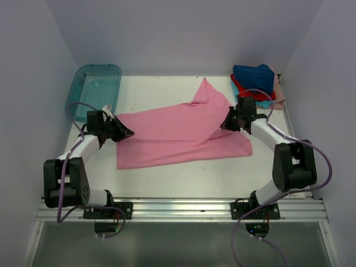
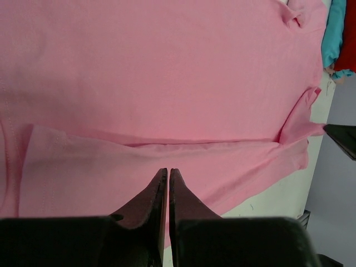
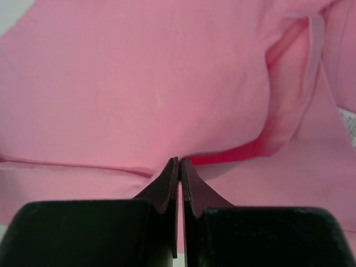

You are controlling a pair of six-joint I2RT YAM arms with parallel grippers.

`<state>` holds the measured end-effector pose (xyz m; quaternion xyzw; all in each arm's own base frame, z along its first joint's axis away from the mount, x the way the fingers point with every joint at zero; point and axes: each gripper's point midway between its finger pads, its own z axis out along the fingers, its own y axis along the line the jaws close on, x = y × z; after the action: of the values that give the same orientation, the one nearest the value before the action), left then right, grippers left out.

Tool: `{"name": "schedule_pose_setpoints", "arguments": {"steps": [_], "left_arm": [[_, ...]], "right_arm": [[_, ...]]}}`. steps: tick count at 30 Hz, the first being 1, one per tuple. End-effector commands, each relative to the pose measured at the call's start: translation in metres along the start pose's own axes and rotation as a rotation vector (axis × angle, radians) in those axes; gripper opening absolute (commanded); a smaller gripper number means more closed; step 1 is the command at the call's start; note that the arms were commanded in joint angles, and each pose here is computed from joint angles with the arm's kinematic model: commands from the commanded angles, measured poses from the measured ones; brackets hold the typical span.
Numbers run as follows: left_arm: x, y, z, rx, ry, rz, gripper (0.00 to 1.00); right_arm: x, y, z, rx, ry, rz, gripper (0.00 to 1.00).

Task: Fold and stack the t-shirts
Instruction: Fold the tshirt

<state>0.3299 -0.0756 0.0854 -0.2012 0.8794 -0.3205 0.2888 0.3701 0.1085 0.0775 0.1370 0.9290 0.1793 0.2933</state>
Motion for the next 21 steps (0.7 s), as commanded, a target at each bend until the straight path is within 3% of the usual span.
{"name": "schedule_pose_setpoints", "arguments": {"steps": [1,6,21], "left_arm": [[-0.008,-0.008,-0.004,0.022,-0.042,0.043,0.07],[-0.008,-0.009,-0.005,0.021,-0.043,0.044,0.07],[-0.006,-0.009,-0.006,0.02,-0.04,0.042,0.07]], "right_arm": [[-0.041,0.04,0.0,-0.135,-0.084,-0.047,0.0],[-0.051,0.061,0.024,-0.214,-0.044,-0.078,0.0],[-0.015,0.095,0.063,-0.432,0.139,-0.182,0.0]]}}
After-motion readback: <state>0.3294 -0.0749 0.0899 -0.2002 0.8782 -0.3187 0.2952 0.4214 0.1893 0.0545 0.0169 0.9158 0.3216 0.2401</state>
